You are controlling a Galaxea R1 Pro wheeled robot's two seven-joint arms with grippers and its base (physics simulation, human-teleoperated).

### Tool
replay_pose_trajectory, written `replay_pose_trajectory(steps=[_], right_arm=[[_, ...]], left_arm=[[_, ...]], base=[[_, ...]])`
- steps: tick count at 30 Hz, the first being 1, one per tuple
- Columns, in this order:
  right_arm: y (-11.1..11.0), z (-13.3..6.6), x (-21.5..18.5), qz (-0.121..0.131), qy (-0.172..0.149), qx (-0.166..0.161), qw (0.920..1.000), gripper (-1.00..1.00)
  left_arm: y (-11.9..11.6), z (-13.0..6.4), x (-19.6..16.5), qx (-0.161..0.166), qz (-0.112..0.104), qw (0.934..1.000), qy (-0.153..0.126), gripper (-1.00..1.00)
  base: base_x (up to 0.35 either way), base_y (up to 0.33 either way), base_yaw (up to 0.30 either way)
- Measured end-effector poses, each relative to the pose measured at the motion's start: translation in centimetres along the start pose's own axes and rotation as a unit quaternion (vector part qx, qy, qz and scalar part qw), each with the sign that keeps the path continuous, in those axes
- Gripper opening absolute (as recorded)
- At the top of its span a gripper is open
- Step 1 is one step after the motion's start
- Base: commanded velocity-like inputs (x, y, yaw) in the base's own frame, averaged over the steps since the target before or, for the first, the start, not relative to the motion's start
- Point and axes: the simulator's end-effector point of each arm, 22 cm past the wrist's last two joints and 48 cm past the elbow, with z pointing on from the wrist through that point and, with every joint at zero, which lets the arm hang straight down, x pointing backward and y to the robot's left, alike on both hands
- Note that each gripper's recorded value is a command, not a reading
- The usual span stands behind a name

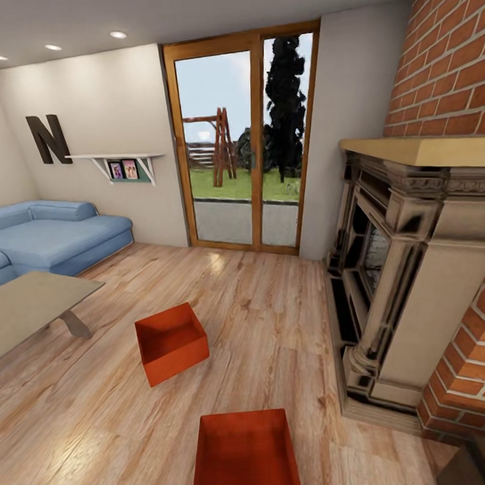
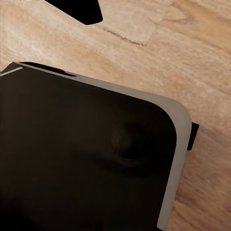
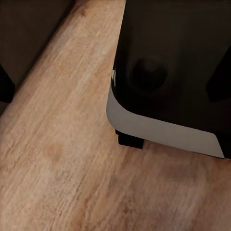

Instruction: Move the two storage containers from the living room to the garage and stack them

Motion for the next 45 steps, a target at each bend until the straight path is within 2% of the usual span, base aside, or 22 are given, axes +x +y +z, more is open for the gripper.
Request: replay_pose_trajectory(steps=[33, 45], right_arm=[[0.4, 0.0, 2.0, -0.003, 0.025, -0.005, 0.9997, 1.0], [0.4, 0.0, 2.1, -0.003, 0.025, -0.006, 0.9997, 1.0]], left_arm=[[0.6, 0.0, 1.9, -0.007, 0.002, 0.9997, 0.025, 1.0], [0.6, 0.0, 2.0, -0.008, 0.002, 0.9996, 0.026, 1.0]], base=[[0.0, 0.0, 0.0], [0.0, 0.0, 0.056]])
